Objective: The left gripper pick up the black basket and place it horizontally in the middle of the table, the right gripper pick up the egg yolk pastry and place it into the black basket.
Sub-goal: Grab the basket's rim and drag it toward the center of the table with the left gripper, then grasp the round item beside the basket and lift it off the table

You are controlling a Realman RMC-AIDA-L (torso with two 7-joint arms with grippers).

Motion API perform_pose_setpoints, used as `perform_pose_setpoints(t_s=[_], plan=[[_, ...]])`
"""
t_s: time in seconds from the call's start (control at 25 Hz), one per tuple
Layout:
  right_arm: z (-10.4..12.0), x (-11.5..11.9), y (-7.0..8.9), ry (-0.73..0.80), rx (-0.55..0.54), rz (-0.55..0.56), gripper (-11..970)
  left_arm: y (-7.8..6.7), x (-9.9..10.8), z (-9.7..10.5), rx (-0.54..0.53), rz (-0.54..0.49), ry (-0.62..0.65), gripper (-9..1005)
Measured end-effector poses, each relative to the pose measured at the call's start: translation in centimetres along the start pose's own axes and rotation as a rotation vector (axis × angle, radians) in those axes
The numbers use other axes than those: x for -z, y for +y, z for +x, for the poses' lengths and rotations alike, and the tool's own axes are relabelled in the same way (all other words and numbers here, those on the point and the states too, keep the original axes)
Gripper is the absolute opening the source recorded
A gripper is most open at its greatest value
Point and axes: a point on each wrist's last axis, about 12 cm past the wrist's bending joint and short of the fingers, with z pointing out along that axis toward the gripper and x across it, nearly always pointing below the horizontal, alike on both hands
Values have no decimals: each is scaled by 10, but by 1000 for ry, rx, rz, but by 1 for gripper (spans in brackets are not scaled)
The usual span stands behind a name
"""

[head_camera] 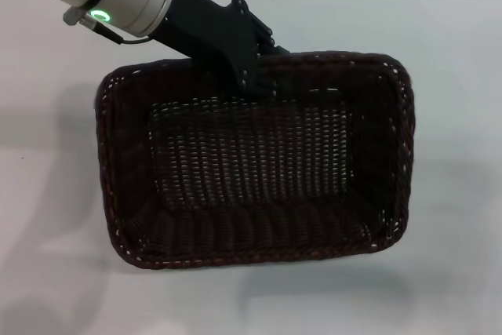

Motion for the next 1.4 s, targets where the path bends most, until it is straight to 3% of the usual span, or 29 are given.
perform_pose_setpoints(t_s=[0.12, 0.32, 0.52, 0.8, 0.96, 1.24, 1.32, 1.4], plan=[[0, 0, 0, -3, 0, 0, 474, 0, -1, 1, 1, 0, 6, 272], [-1, 0, 0, -8, 1, 0, 474, 0, 2, 0, -7, -14, -3, 507], [-1, 2, 0, -5, 1, -7, 473, -2, 10, -8, -32, -54, -65, 591], [-1, 3, -1, -3, 3, -5, 473, -4, 32, -13, -41, -189, -225, 590], [-1, 4, -1, -2, 2, -9, 473, -7, 40, -10, -35, -219, -257, 590], [-2, 11, 8, 15, -29, -45, 473, -10, 75, 19, 108, -388, -462, 591], [-4, 19, 14, 39, -52, -75, 473, -12, 94, 47, 232, -497, -621, 591], [-4, 22, 16, 48, -60, -85, 473, -14, 98, 58, 273, -525, -668, 591]])
